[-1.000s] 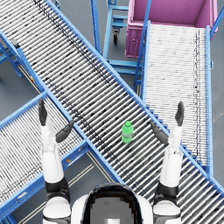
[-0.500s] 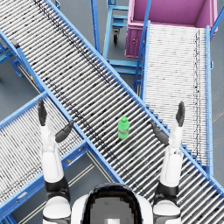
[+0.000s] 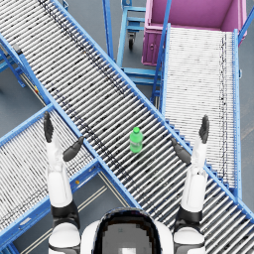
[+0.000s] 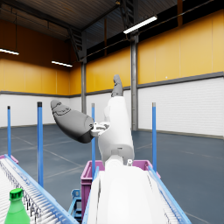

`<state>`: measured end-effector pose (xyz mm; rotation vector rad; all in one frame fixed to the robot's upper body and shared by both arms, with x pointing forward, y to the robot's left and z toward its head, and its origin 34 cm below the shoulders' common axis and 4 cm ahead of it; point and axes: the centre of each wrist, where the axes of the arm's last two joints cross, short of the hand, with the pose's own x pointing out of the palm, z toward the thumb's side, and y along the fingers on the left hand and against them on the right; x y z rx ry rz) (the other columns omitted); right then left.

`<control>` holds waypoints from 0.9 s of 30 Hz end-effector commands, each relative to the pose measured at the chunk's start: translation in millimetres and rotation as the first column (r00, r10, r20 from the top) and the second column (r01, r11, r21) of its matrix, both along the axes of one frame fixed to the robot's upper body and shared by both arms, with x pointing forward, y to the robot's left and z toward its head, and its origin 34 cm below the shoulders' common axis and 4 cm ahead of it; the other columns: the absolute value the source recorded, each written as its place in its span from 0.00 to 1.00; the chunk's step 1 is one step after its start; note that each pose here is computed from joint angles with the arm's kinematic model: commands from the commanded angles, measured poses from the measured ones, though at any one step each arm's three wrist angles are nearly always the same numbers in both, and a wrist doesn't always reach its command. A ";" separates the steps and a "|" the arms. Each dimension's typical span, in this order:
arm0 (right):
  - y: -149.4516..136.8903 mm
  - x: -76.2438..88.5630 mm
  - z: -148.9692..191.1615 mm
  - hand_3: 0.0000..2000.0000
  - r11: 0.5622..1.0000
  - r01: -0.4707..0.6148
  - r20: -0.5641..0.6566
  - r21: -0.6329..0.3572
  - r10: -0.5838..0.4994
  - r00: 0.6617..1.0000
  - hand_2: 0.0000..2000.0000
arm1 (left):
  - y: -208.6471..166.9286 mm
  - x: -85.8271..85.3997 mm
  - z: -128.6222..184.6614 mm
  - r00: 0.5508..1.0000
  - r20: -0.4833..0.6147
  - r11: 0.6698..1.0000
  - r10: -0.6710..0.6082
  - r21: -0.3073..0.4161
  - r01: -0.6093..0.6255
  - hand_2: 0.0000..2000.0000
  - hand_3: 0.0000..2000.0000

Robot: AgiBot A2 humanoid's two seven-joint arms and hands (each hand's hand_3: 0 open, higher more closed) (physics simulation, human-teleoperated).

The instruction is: Pick up the oil and place it on the left assembly line, put the cola on the right, and keep Sprite still

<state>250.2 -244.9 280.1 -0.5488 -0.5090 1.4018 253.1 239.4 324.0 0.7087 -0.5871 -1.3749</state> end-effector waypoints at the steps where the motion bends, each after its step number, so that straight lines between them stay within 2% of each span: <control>1: 0.0 0.0 -0.1 0.00 1.000 0.000 0.000 0.000 0.000 1.000 0.00 | 0.0 0.0 0.0 1.000 0.000 1.000 0.000 0.000 0.000 0.00 0.00; 9: 0.0 0.0 -0.2 0.00 1.000 0.000 -0.001 0.000 0.000 1.000 0.00 | 0.0 0.1 -0.2 1.000 -0.001 1.000 0.000 0.000 0.000 0.00 0.00; 15: -2.6 -1.6 10.7 0.00 1.000 0.010 0.041 -0.005 -0.010 0.999 0.00 | -0.4 -3.8 10.9 0.999 0.045 1.000 0.000 0.008 0.000 0.00 0.00; 27: -0.5 0.8 1.7 0.00 1.000 -0.003 0.004 0.002 0.003 1.000 0.00 | -3.2 -0.8 0.5 1.000 0.002 1.000 -0.014 0.002 0.014 0.00 0.00</control>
